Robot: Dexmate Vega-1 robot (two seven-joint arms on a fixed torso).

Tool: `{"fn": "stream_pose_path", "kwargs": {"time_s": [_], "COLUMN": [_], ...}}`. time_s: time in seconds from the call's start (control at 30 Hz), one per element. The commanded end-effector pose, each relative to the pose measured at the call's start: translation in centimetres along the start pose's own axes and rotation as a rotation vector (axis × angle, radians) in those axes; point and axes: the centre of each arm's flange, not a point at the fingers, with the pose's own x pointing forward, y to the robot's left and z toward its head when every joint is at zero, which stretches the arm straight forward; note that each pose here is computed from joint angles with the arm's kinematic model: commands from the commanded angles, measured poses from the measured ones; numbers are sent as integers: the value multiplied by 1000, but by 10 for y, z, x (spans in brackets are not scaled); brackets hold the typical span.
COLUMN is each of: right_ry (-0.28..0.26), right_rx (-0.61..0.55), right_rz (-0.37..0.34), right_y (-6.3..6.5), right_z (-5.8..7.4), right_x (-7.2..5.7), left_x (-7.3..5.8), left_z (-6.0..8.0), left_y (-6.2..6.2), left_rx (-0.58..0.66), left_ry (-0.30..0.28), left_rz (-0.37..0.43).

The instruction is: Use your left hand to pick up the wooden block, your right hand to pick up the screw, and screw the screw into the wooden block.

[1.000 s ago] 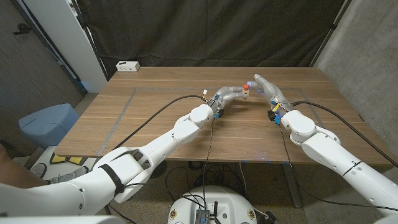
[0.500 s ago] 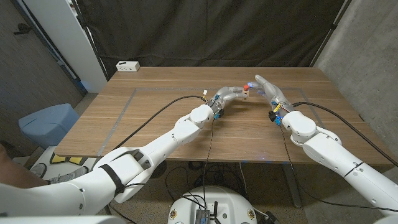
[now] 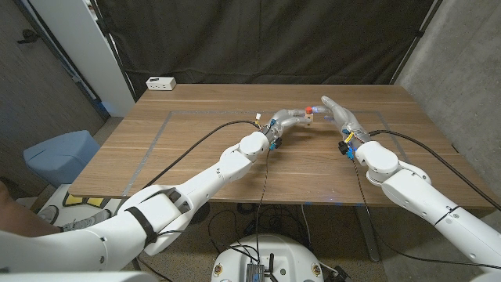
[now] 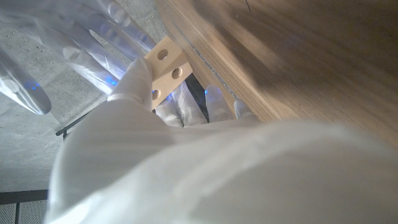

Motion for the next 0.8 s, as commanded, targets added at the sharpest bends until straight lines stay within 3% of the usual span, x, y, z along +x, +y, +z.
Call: {"fn": "stream_pose_path", "kwargs": {"time_s": [0.03, 0.8], "right_ry": [-7, -31], "right_rx": [-1, 0], "right_rz": [0, 59], "right_y": [0, 4], "right_z": [1, 6], "right_x": [-2, 0], "left_x": [0, 2], "left_z": [-1, -3], "left_y": [1, 2], "left_rx": [-5, -8], "left_ry": [1, 5], "left_rz": [2, 1]}}
